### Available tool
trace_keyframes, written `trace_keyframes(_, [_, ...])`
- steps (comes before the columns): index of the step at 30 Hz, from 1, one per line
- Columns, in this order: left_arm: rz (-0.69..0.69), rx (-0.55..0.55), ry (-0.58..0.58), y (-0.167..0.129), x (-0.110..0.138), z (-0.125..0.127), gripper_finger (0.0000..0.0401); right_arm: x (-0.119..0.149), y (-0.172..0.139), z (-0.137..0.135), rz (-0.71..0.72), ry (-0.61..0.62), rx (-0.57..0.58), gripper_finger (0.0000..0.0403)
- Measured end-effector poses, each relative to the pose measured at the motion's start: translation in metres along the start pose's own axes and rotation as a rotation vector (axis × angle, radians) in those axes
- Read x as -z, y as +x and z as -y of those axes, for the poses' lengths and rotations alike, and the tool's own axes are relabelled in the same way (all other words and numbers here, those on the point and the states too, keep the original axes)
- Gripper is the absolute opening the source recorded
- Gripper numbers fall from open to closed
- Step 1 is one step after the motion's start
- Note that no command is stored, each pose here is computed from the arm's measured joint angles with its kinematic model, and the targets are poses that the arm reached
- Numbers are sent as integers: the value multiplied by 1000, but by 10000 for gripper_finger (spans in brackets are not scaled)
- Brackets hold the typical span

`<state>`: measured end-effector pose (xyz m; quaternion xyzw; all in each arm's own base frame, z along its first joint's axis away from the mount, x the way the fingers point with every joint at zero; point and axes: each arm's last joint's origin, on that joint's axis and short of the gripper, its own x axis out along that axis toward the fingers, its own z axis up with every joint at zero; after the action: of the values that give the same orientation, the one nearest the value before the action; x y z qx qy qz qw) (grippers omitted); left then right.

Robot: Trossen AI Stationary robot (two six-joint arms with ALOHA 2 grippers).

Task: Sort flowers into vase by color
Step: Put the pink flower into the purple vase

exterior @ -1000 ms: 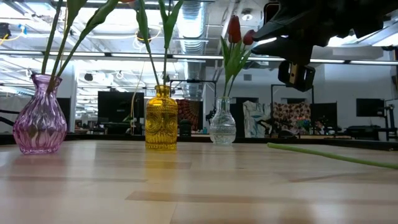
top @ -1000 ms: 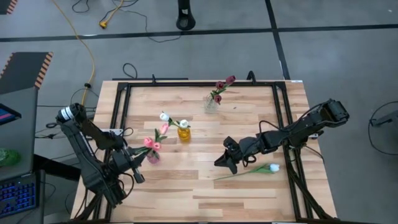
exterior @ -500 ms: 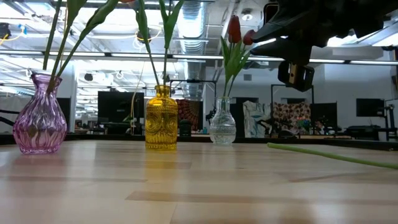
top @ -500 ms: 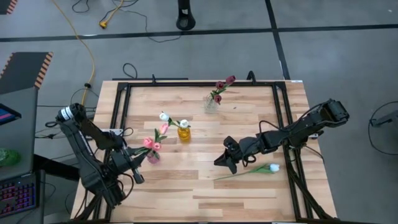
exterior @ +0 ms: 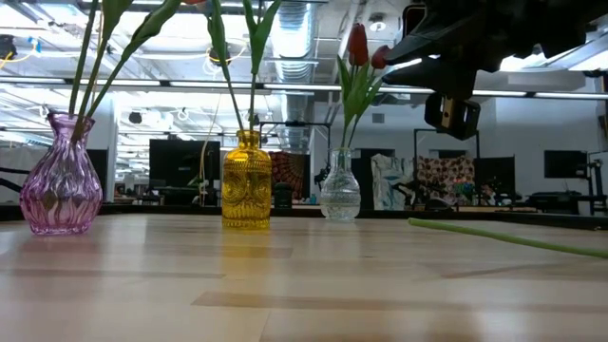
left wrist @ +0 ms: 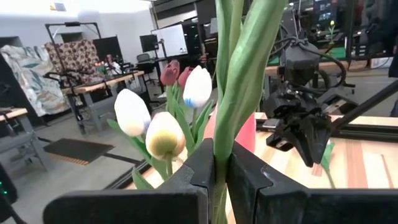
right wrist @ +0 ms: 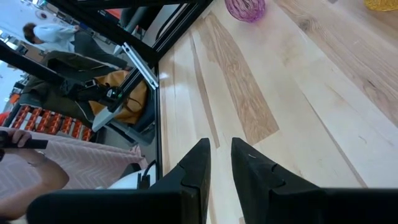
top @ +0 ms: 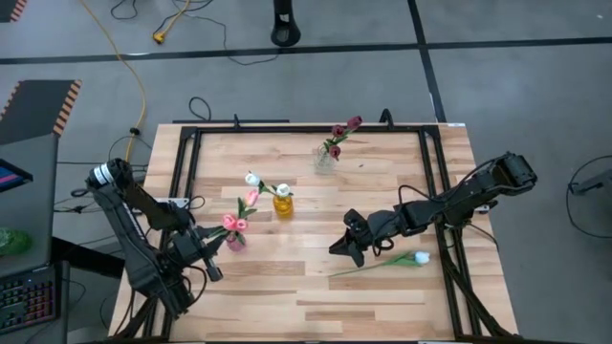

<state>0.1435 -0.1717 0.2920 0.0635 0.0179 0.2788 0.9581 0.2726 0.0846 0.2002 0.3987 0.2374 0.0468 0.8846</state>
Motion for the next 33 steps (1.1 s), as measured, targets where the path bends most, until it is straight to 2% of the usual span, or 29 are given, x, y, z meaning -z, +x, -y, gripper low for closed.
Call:
trace_keyframes(13, [-2, 0, -64, 0, 25, -6, 15, 0, 0, 0, -1, 0, 0, 93])
trace_keyframes(22, [-99, -42, -112, 3, 29, -4, 18, 0, 0, 0, 0, 0, 0, 93])
trace_keyframes(27, [-122, -62, -150, 6, 30, -4, 41, 0, 0, 0, 0, 0, 0, 93])
trace_keyframes(33, [-125, -61, -148, 5, 30, -4, 89, 0, 0, 0, -1, 0, 0, 93])
